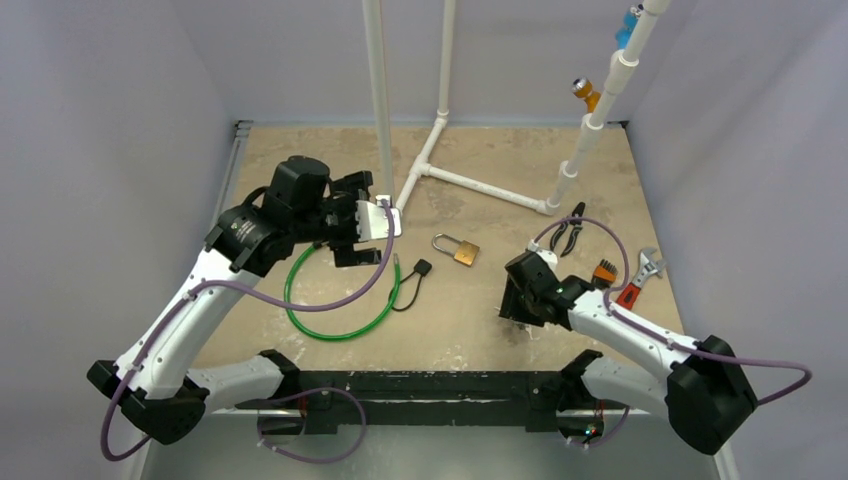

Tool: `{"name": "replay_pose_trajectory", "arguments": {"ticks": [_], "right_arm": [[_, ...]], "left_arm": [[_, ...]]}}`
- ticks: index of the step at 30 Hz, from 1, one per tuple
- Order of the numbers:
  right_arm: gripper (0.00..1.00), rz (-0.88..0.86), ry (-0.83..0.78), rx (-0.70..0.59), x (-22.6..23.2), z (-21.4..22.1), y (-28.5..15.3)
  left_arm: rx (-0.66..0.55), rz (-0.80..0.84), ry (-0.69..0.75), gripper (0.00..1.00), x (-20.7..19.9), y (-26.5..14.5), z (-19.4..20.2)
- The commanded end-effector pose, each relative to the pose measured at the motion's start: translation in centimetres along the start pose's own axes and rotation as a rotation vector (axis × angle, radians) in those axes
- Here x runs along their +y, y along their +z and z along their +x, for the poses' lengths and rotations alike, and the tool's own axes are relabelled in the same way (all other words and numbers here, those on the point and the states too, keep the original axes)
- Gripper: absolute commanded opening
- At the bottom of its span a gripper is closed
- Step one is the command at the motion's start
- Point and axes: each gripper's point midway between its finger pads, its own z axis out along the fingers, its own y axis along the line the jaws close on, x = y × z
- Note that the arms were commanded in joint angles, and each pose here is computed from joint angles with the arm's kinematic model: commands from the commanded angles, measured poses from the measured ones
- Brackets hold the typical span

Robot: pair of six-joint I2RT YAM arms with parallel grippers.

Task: Unlock with the key
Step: Pick up the key from the center of the board.

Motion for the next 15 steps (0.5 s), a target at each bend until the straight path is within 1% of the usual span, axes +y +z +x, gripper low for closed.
{"name": "replay_pose_trajectory", "arguments": {"ticks": [1, 3, 15], "right_arm": [[0.46, 0.011, 0.024, -0.063, 0.74, -1.85, 0.05], [0.44, 0.01, 0.023, -0.062, 0.82, -1.85, 0.19], [0.22, 0.021, 0.026, -0.079, 0.95, -2.37, 0.43]], "left_arm": [[-0.026, -0.02, 0.017, 1.0, 0.05, -0.5, -0.55], [-0.026, -0.02, 0.017, 1.0, 0.05, -0.43, -0.54], [-0.022, -0.004, 0.015, 1.0, -0.57, -0.04, -0.15]]}}
